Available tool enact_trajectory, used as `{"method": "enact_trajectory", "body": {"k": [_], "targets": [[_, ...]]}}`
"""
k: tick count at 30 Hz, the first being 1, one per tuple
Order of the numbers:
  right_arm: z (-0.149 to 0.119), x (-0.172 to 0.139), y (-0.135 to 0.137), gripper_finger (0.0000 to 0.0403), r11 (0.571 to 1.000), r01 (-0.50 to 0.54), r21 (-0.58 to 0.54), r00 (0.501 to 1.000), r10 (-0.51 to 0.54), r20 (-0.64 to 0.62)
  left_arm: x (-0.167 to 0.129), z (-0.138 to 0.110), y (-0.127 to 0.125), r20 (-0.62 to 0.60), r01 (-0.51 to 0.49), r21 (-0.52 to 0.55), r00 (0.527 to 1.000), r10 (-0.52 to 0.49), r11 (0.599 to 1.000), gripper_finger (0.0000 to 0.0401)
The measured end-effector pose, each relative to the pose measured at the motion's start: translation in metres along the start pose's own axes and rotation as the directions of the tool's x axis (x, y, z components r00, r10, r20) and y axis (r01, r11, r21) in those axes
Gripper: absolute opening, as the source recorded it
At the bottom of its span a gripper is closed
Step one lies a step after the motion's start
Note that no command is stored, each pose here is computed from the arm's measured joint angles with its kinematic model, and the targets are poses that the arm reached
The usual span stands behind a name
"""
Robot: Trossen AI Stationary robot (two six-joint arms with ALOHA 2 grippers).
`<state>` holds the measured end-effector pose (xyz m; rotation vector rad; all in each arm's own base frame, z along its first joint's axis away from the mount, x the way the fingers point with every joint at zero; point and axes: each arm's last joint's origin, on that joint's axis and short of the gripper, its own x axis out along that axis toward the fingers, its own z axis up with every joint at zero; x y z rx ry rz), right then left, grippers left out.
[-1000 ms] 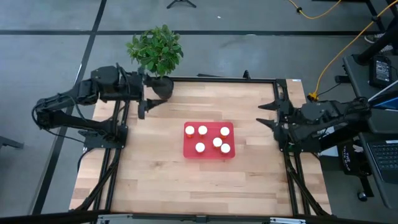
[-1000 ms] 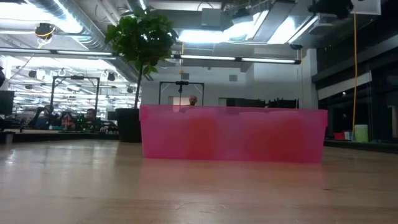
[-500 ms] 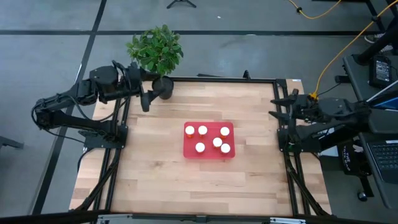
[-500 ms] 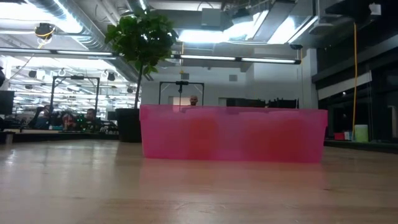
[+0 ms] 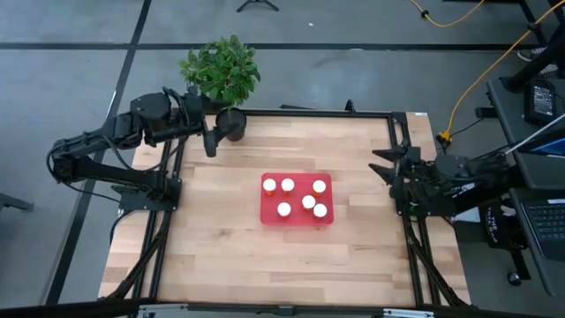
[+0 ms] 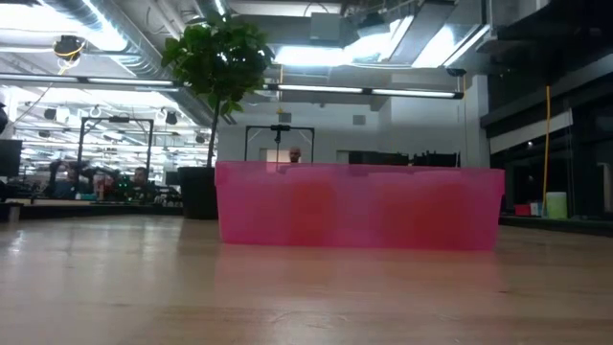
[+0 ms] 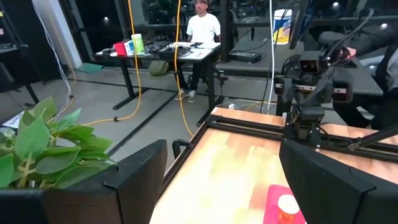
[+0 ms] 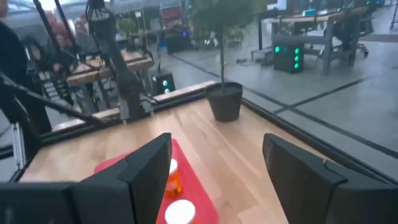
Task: Pick and place pill bottles into a basket
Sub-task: Return to Home Position
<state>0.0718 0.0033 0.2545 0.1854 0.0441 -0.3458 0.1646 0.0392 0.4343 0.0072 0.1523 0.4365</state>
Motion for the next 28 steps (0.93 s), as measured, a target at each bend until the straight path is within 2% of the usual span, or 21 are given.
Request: {"method": "enact_trajectory", "body": {"k": [5, 9, 15, 17, 19, 23, 28], "targets": [[-0.011, -0.006, -0.007, 0.0254, 1.000, -0.001, 0.030, 0.999, -0.001, 0.053, 0.001, 0.000, 0.000, 0.000, 0.000, 0.011, 1.000, 0.000, 1.000, 0.0306], [-0.014, -0.008, -0.010, 0.0254, 1.000, 0.028, -0.005, 0.997, -0.028, 0.069, 0.001, 0.000, 0.000, -0.005, -0.016, 0.012, 1.000, 0.016, 1.000, 0.0306], [-0.024, -0.004, -0.010, 0.0253, 0.998, 0.060, -0.006, 0.997, -0.060, 0.040, 0.000, -0.009, 0.005, -0.084, -0.166, 0.011, 0.982, 0.166, 0.986, 0.0306], [-0.029, 0.001, -0.008, 0.0249, 0.998, 0.035, 0.056, 0.996, -0.040, 0.080, 0.001, -0.017, 0.006, -0.120, -0.241, -0.008, 0.964, 0.239, 0.970, 0.0306], [-0.040, 0.007, -0.004, 0.0245, 0.998, -0.017, 0.068, 0.996, 0.011, 0.092, 0.003, -0.029, 0.007, -0.155, -0.279, -0.025, 0.950, 0.272, 0.960, 0.0306], [-0.067, 0.020, 0.000, 0.0234, 0.987, -0.085, 0.140, 0.977, 0.055, 0.207, 0.009, -0.056, 0.005, -0.207, -0.287, -0.038, 0.939, 0.274, 0.957, 0.0306], [-0.078, 0.023, 0.001, 0.0221, 0.984, -0.107, 0.141, 0.983, 0.084, 0.161, 0.019, -0.080, 0.001, -0.232, -0.232, -0.111, 0.951, 0.202, 0.966, 0.0306]]}}
